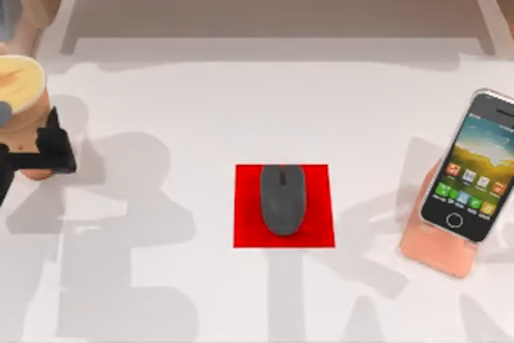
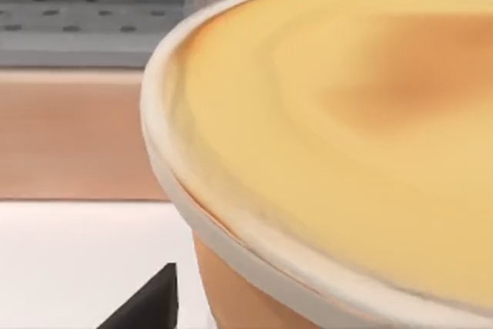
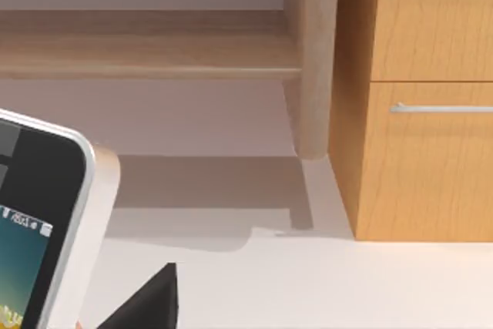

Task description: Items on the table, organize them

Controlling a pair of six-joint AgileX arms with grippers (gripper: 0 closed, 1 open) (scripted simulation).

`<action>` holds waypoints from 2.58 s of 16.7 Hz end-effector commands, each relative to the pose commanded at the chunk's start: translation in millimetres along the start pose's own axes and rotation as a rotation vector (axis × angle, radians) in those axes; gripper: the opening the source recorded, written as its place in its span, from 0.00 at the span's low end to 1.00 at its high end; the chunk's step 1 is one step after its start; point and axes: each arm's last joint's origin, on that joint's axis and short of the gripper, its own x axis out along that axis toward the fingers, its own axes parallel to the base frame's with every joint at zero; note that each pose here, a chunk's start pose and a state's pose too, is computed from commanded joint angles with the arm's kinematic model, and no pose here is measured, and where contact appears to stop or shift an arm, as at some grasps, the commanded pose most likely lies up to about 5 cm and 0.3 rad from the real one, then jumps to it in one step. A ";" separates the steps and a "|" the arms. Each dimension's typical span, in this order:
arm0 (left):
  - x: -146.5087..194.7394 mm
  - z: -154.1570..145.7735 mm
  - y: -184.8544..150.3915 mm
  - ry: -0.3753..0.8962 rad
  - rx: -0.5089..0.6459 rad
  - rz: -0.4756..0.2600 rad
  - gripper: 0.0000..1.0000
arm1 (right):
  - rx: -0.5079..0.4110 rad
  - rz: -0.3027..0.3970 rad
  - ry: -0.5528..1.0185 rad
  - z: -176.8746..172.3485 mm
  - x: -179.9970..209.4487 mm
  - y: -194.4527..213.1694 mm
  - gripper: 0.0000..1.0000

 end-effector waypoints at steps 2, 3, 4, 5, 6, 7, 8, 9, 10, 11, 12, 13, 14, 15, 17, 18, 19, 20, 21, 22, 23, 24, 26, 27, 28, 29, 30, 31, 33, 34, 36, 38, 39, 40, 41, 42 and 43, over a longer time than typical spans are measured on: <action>9.0 -0.3 0.1 0.000 0.000 0.000 1.00 | 0.000 0.000 0.000 0.0 0.0 0.0 1.00; 10.8 -0.4 0.2 0.000 0.000 0.000 1.00 | 0.000 0.000 0.000 0.0 0.0 0.0 1.00; 10.9 -0.4 0.2 0.000 0.000 0.000 1.00 | 0.000 0.000 0.000 0.0 0.0 0.0 1.00; 10.9 -0.4 0.2 0.000 0.000 0.000 1.00 | 0.000 0.000 0.000 0.0 0.0 0.0 1.00; 10.9 -0.4 0.2 0.000 0.000 0.000 1.00 | 0.000 0.000 0.000 0.0 0.0 0.0 1.00; 10.9 -0.4 0.2 0.000 0.000 0.000 0.92 | 0.000 0.000 0.000 0.0 0.0 0.0 1.00; 10.9 -0.4 0.2 0.000 0.000 0.000 0.85 | 0.000 0.000 0.000 0.0 0.0 0.0 1.00; 10.9 -0.4 0.2 0.000 0.000 0.000 0.77 | 0.000 0.000 0.000 0.0 0.0 0.0 1.00; 10.9 -0.4 0.2 0.000 0.000 0.000 0.70 | 0.000 0.000 0.000 0.0 0.0 0.0 1.00; 10.9 -0.4 0.2 0.000 0.000 0.000 0.62 | 0.000 0.000 0.000 0.0 0.0 0.0 1.00; 10.9 -0.4 0.2 0.000 0.000 0.000 0.55 | 0.000 0.000 0.000 0.0 0.0 0.0 1.00; 10.9 -0.4 0.2 0.000 0.000 0.000 0.47 | 0.000 0.000 0.000 0.0 0.0 0.0 1.00; 10.9 -0.4 0.2 0.000 0.000 0.000 0.40 | 0.000 0.000 0.000 0.0 0.0 0.0 1.00; 10.9 -0.4 0.2 0.000 0.000 0.000 0.32 | 0.000 0.000 0.000 0.0 0.0 0.0 1.00; 10.9 -0.4 0.2 0.000 0.000 0.000 0.17 | 0.000 0.000 0.000 0.0 0.0 0.0 1.00; 10.9 -0.4 0.2 0.000 0.000 0.000 0.10 | 0.000 0.000 0.000 0.0 0.0 0.0 1.00; 10.9 -0.4 0.2 0.000 0.000 0.000 0.02 | 0.000 0.000 0.000 0.0 0.0 0.0 1.00; 10.9 -0.4 0.2 0.000 0.000 0.000 0.00 | 0.000 0.000 0.000 0.0 0.0 0.0 1.00; 10.9 -0.4 0.2 0.000 0.000 0.000 0.00 | 0.000 0.000 0.000 0.0 0.0 0.0 1.00; 10.9 -0.4 0.2 0.000 0.000 0.000 0.00 | 0.000 0.000 0.000 0.0 0.0 0.0 1.00; 10.9 -0.4 0.2 0.000 0.000 0.000 0.00 | 0.000 0.000 0.000 0.0 0.0 0.0 1.00; 10.9 -0.4 0.2 0.000 0.000 0.000 0.00 | 0.000 0.000 0.000 0.0 0.0 0.0 1.00; 10.9 -0.4 0.2 0.000 0.000 0.000 0.00 | 0.000 0.000 0.000 0.0 0.0 0.0 1.00; 10.9 -0.4 0.2 0.000 0.000 0.000 0.00 | 0.000 0.000 0.000 0.0 0.0 0.0 1.00; 10.6 -0.3 0.3 0.000 0.001 0.001 0.00 | 0.000 0.000 0.000 0.0 0.0 0.0 1.00; 10.5 0.2 0.2 0.000 0.001 0.001 0.00 | 0.000 0.000 0.000 0.0 0.0 0.0 1.00; 10.1 2.3 0.2 -0.001 0.002 0.001 0.00 | 0.000 0.000 0.000 0.0 0.0 0.0 1.00; 9.5 5.1 0.2 0.000 0.001 0.001 0.00 | 0.000 0.000 0.000 0.0 0.0 0.0 1.00; 8.7 9.3 0.1 0.000 0.001 0.001 0.00 | 0.000 0.000 0.000 0.0 0.0 0.0 1.00; 8.6 9.5 0.1 0.000 0.001 0.001 0.00 | 0.000 0.000 0.000 0.0 0.0 0.0 1.00; 8.4 8.4 0.1 0.003 0.003 0.001 0.00 | 0.000 0.000 0.000 0.0 0.0 0.0 1.00; 10.1 13.3 -1.1 -0.020 0.003 -0.004 0.00 | 0.000 0.000 0.000 0.0 0.0 0.0 1.00; 13.6 21.4 -3.6 -0.050 0.002 -0.014 0.00 | 0.000 0.000 0.000 0.0 0.0 0.0 1.00; 18.3 31.5 -7.3 -0.082 0.000 -0.027 0.00 | 0.000 0.000 0.000 0.0 0.0 0.0 1.00; 23.8 43.0 -12.1 -0.113 -0.004 -0.044 0.00 | 0.000 0.000 0.000 0.0 0.0 0.0 1.00; 30.0 55.7 -18.0 -0.141 -0.010 -0.064 0.00 | 0.000 0.000 0.000 0.0 0.0 0.0 1.00; 36.4 69.3 -24.8 -0.165 -0.017 -0.084 0.00 | 0.000 0.000 0.000 0.0 0.0 0.0 1.00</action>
